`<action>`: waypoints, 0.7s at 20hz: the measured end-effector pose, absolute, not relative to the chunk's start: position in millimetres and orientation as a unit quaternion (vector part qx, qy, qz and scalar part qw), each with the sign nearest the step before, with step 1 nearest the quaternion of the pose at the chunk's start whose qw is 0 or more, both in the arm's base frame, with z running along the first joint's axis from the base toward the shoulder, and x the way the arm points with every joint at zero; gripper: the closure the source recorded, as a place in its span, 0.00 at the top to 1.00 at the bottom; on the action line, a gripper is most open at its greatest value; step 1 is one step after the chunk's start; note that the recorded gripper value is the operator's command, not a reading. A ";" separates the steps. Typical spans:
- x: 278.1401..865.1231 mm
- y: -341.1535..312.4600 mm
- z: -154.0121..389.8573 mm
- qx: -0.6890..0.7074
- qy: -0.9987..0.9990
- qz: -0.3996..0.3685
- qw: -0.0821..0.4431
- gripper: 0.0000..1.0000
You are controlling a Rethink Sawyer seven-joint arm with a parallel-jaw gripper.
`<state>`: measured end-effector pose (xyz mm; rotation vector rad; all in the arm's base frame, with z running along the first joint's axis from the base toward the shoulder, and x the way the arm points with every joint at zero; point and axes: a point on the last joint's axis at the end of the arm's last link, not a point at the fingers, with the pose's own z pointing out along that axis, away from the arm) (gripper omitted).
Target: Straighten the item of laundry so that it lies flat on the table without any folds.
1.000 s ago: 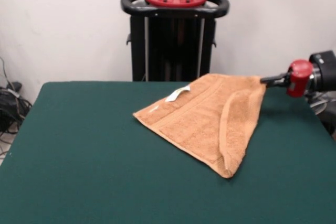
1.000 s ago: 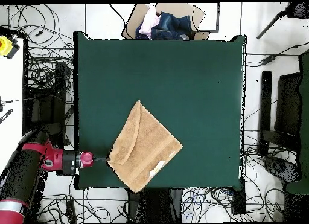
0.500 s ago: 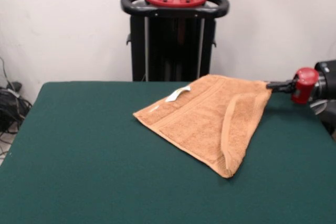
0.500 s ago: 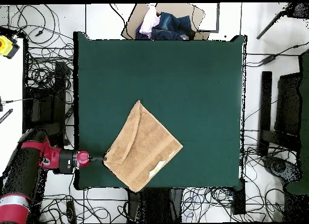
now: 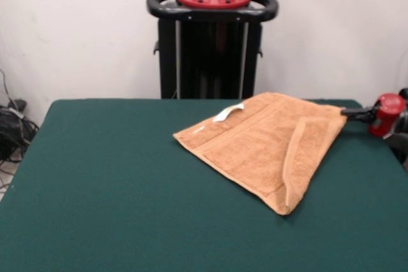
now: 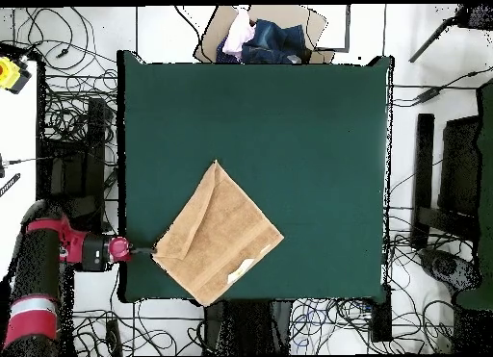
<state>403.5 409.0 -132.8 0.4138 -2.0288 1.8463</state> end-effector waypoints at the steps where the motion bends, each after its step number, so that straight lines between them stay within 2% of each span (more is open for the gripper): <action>1: 403.7 411.3 -132.6 0.143 -0.718 0.656 0.186 0.00; 11: 407.8 432.7 -137.7 0.142 -0.723 0.653 0.177 0.00; 12: 408.0 435.9 -139.4 0.144 -0.725 0.651 0.173 1.00; 14: 408.0 436.8 -140.0 0.145 -0.726 0.650 0.172 1.00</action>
